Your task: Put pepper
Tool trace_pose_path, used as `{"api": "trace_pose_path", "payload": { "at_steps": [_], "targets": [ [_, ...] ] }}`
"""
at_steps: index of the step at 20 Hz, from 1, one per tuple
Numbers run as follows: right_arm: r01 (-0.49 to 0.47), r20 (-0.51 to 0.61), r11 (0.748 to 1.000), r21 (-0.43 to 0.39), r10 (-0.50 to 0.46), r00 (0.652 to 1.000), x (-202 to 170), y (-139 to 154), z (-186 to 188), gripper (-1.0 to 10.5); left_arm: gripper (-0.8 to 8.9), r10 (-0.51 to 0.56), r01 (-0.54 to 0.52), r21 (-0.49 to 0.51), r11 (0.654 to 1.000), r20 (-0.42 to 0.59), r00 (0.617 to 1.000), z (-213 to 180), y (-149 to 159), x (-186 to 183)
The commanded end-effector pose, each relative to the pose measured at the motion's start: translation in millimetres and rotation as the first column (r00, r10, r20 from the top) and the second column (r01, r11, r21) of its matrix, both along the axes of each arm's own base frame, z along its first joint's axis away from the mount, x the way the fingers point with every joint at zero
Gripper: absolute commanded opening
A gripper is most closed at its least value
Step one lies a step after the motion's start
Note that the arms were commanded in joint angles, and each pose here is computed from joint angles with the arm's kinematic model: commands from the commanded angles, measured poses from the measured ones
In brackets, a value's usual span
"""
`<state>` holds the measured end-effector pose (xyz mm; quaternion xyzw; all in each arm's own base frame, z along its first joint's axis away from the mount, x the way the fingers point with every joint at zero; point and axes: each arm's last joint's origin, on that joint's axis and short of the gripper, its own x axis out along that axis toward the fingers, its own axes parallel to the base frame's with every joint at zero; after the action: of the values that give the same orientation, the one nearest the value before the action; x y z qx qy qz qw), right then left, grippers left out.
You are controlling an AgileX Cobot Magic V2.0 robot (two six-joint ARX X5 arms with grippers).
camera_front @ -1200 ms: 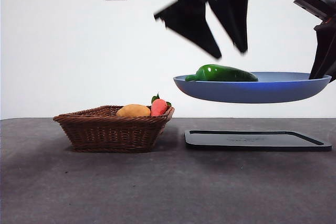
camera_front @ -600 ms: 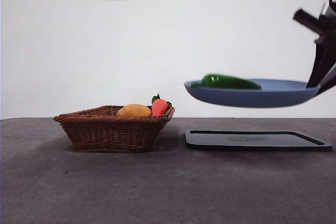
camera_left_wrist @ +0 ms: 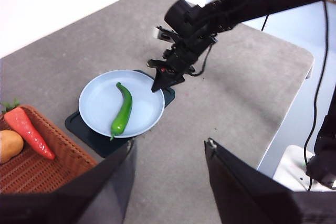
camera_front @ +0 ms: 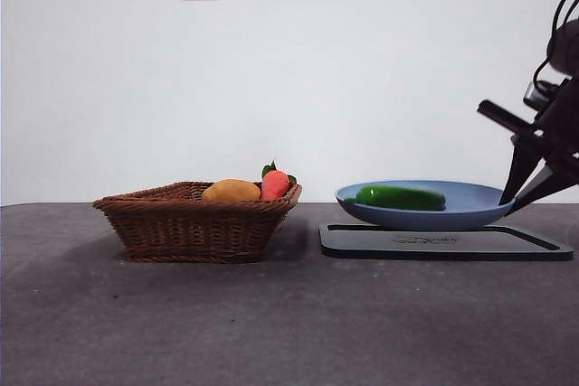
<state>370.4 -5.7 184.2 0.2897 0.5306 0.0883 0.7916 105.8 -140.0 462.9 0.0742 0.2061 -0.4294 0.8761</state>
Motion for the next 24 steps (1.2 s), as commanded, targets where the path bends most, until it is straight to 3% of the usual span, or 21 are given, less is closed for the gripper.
{"api": "trace_pose_path", "payload": {
  "at_steps": [1,8,12,16,18,21,24],
  "targets": [
    [0.006,0.016,1.0,0.004,-0.006,1.0,13,-1,-6,0.0,2.34,-0.009,0.009,-0.005,1.0,0.006,1.0,4,-1,-1],
    [0.014,0.011,1.0,0.002,-0.014,1.0,21,-4,-23,0.0,2.34,-0.007,0.007,-0.01,1.0,0.004,1.0,5,-1,-1],
    [0.034,0.01,0.998,-0.051,-0.033,0.999,21,-7,-24,0.1,2.34,-0.007,0.007,-0.011,1.0,0.002,1.0,5,-1,-1],
    [0.031,0.004,0.998,-0.045,-0.031,1.0,20,-7,-25,1.4,2.34,-0.007,0.007,-0.011,1.0,0.002,1.0,5,-1,-1],
    [0.024,0.005,0.999,-0.049,-0.024,1.0,20,-7,-24,1.5,2.34,-0.007,0.007,-0.011,1.0,0.002,1.0,5,-1,-1],
    [0.035,0.029,0.998,-0.052,-0.033,0.999,15,-13,-9,1.6,2.34,-0.006,0.006,-0.003,1.0,-0.004,1.0,4,-1,-2],
    [0.026,0.096,0.997,-0.076,-0.018,0.995,-2,-19,30,1.6,2.34,0.0,0.0,0.004,1.0,-0.004,1.0,3,-1,-2]
  ]
}}
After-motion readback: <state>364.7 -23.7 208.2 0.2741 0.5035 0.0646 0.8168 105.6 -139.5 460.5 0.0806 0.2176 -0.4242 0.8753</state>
